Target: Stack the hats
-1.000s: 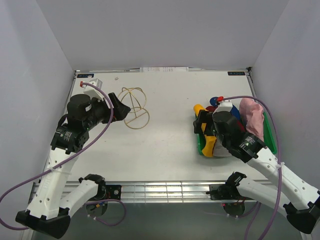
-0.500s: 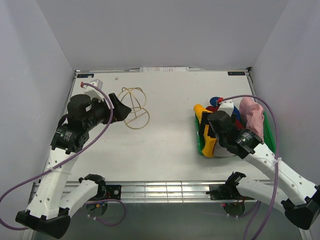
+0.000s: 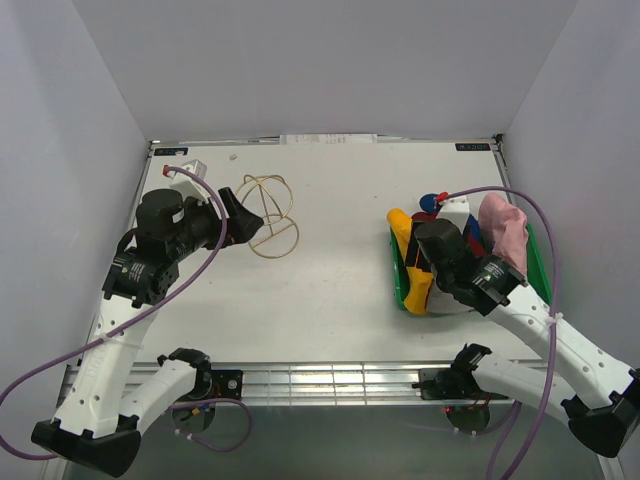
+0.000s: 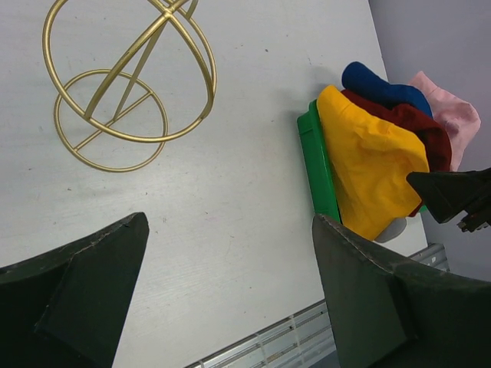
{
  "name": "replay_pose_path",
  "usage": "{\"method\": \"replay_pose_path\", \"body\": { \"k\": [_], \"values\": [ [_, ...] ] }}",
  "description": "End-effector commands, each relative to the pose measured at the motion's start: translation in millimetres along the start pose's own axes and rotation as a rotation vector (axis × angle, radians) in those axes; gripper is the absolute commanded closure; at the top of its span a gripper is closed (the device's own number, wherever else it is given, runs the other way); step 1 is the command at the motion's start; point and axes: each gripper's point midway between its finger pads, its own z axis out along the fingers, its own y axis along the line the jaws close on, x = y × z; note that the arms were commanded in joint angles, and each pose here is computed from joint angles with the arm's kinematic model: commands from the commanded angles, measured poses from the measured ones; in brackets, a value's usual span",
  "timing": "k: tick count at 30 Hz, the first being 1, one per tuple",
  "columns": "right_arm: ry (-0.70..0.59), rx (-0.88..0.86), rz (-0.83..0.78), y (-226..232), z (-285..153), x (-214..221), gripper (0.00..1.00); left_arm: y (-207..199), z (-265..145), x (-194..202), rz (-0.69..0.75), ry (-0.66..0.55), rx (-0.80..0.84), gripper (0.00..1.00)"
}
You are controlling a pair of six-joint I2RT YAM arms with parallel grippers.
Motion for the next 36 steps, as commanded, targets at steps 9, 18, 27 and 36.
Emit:
{"method": "replay_pose_path", "body": {
  "k": [9,18,27,36],
  "values": [
    [0.025,0.062,-0.03,-4,17,6,0.41,-3,1,4,-0.002,0.021,0.017,0.02],
    [-0.04,0.065,-0.032,-9,7,-17,0.38,-3,4,7,-0.013,0.04,0.017,0.02],
    [0.0,0.087,-0.06,-12,17,-3,0.38,-4,7,9,-0.02,0.055,0.026,0.02],
    [0.026,0.12,-0.099,-14,28,4,0.48,-3,8,13,-0.029,0.066,0.027,0.02]
  ]
}}
